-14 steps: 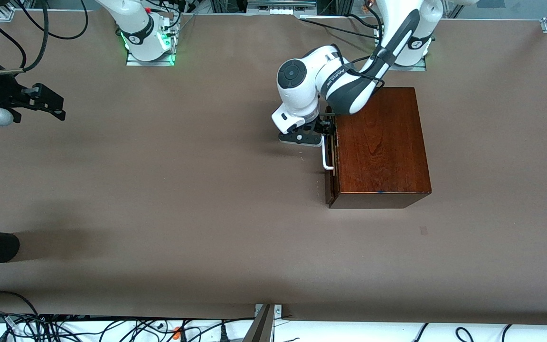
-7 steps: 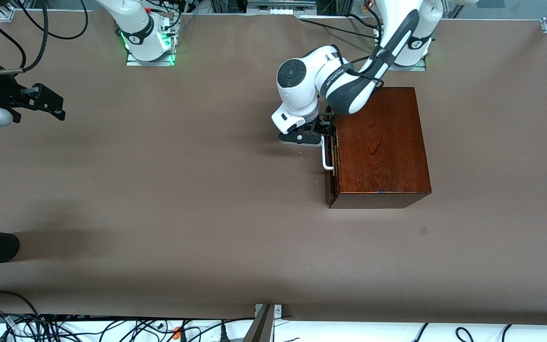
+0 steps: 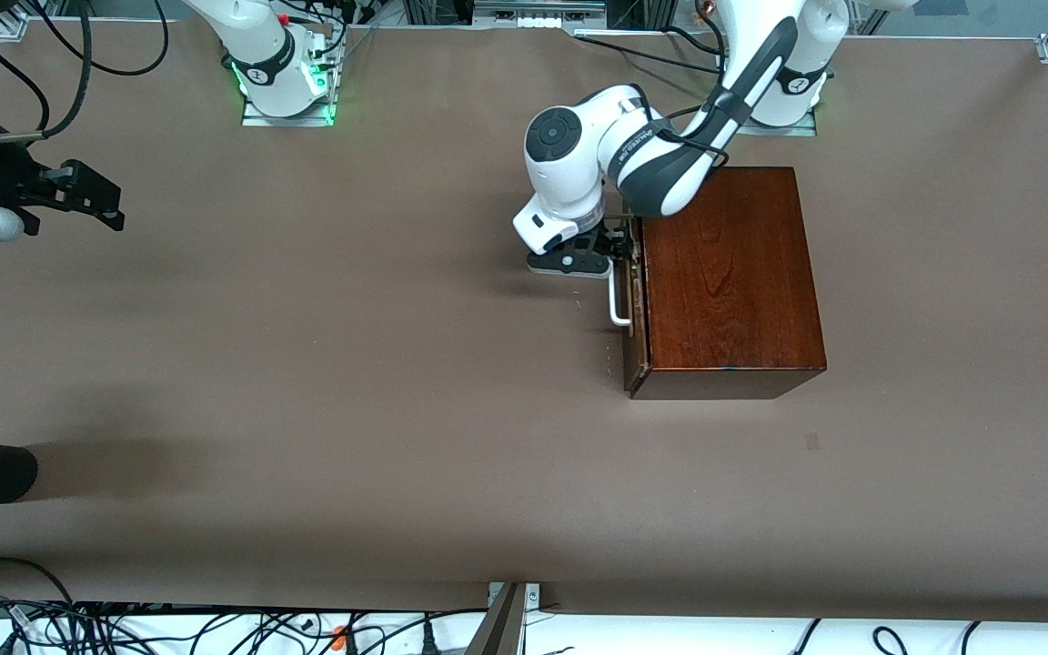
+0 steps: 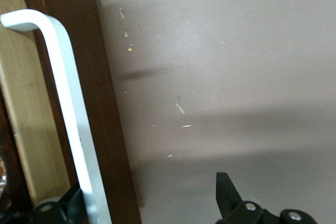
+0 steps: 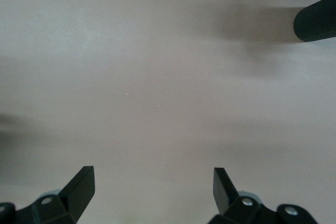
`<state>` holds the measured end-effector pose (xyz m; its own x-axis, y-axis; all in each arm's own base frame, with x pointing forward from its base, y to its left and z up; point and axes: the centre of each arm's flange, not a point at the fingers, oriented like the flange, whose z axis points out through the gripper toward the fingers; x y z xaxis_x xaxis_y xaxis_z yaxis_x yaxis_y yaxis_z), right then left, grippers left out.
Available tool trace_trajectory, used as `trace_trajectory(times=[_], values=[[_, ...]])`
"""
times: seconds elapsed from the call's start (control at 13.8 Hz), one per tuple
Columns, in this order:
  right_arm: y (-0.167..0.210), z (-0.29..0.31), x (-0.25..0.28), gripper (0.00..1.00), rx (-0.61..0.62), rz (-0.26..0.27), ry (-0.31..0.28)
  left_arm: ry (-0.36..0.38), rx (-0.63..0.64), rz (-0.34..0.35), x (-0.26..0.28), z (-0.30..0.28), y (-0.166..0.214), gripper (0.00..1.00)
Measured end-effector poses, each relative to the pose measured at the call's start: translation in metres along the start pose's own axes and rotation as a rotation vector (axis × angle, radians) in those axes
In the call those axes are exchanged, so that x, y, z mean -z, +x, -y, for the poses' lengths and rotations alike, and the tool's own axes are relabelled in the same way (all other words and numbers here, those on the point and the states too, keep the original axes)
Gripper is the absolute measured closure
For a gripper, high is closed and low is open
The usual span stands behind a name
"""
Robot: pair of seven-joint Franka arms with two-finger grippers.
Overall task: Open drawer, take yellow block, close drawer
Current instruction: 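Pull the drawer open by its handle with the left gripper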
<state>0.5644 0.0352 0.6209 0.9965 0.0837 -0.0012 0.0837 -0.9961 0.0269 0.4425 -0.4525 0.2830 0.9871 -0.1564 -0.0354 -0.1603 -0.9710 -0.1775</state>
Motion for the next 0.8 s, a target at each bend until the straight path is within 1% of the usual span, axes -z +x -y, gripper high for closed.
trace_trajectory(times=[0.29,0.8], values=[[0.0,0.0,0.0,0.0,0.0,0.0,0.0,-0.018,-0.004,-0.015,0.005,-0.014,0.001,0.0],[0.0,0.0,0.0,0.0,0.0,0.0,0.0,-0.069,0.019,-0.047,0.015,-0.047,0.007,0.0]])
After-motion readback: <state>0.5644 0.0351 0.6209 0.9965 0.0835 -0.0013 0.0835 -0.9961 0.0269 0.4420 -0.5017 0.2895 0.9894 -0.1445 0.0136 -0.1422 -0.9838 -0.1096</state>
